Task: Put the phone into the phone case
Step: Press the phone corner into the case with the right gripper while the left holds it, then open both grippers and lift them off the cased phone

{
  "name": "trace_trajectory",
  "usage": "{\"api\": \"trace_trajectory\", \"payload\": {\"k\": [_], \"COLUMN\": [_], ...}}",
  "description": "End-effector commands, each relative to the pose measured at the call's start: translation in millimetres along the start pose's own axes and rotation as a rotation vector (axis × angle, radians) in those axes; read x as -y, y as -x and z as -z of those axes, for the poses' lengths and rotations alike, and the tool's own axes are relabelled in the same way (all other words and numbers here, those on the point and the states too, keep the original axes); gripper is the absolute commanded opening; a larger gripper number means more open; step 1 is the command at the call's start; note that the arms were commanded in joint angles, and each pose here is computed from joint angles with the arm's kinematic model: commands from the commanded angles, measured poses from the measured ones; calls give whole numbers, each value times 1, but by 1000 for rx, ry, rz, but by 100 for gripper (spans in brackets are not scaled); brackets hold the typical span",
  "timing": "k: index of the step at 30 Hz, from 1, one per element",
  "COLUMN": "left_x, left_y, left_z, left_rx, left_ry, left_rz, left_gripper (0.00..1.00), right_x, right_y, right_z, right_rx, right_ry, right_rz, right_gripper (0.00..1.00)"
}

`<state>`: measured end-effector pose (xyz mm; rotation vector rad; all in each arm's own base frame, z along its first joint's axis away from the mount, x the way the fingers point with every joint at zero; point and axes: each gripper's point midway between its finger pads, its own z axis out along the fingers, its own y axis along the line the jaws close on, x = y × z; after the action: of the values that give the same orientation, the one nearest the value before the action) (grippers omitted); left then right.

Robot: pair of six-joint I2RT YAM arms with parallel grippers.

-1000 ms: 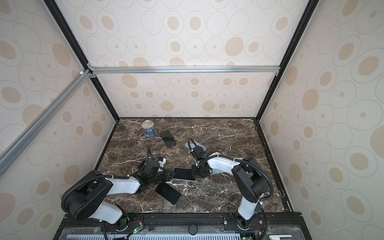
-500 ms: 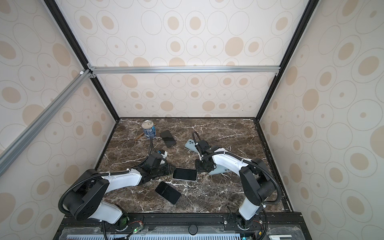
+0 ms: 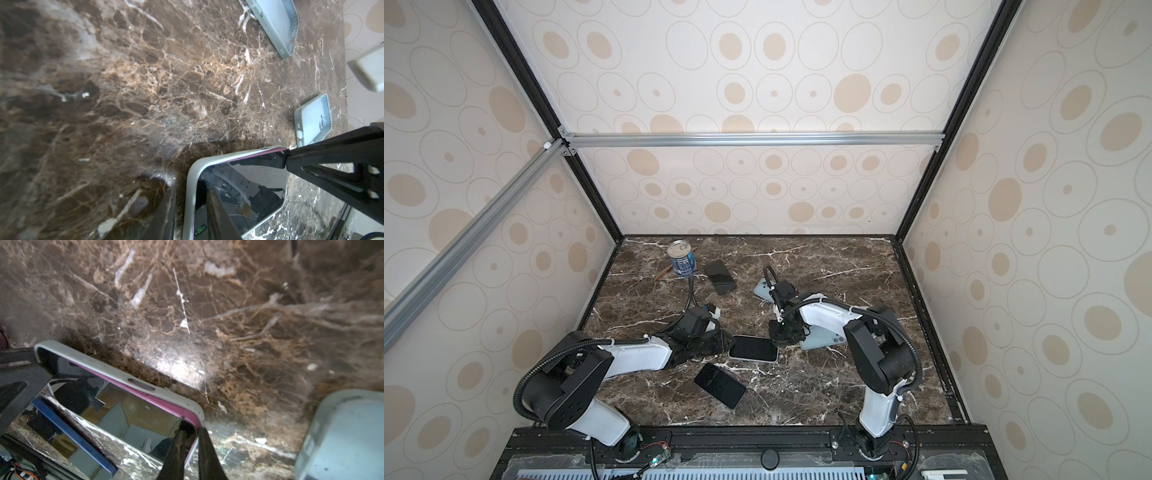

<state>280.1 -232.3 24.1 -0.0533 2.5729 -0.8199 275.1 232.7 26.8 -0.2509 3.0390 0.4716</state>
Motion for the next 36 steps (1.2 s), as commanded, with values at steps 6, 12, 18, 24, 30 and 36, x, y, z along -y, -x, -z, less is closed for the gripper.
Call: {"api": "trace_trajectory", "payload": {"k": [6, 12, 18, 24, 30, 36], "left_x": [-16, -19, -21, -21, 2, 36], "left_y": [-18, -20, -22, -21, 15, 100], "left_z": [-4, -3, -2, 1, 8, 58], "left_rx": [-50, -50, -54, -43, 7, 182], "left_ry": [28, 35, 42, 43, 36, 89], "left_rz": [3, 5, 9, 15, -42, -226], "left_gripper": [27, 27, 27, 27, 27, 28], "right_x": [62, 77, 87, 83, 37, -34], "right_y": [-42, -75, -91, -92, -40, 36], "right_z": [-39, -64, -79, -84, -39, 45], "right_rx": [-178, -289, -335, -339, -173, 83], "right_ry": [-278, -424, -476, -458, -358, -228], "right_rz": [-1, 64, 82, 85, 170, 371], "right_gripper": [14, 16, 18, 21, 27, 44]}}
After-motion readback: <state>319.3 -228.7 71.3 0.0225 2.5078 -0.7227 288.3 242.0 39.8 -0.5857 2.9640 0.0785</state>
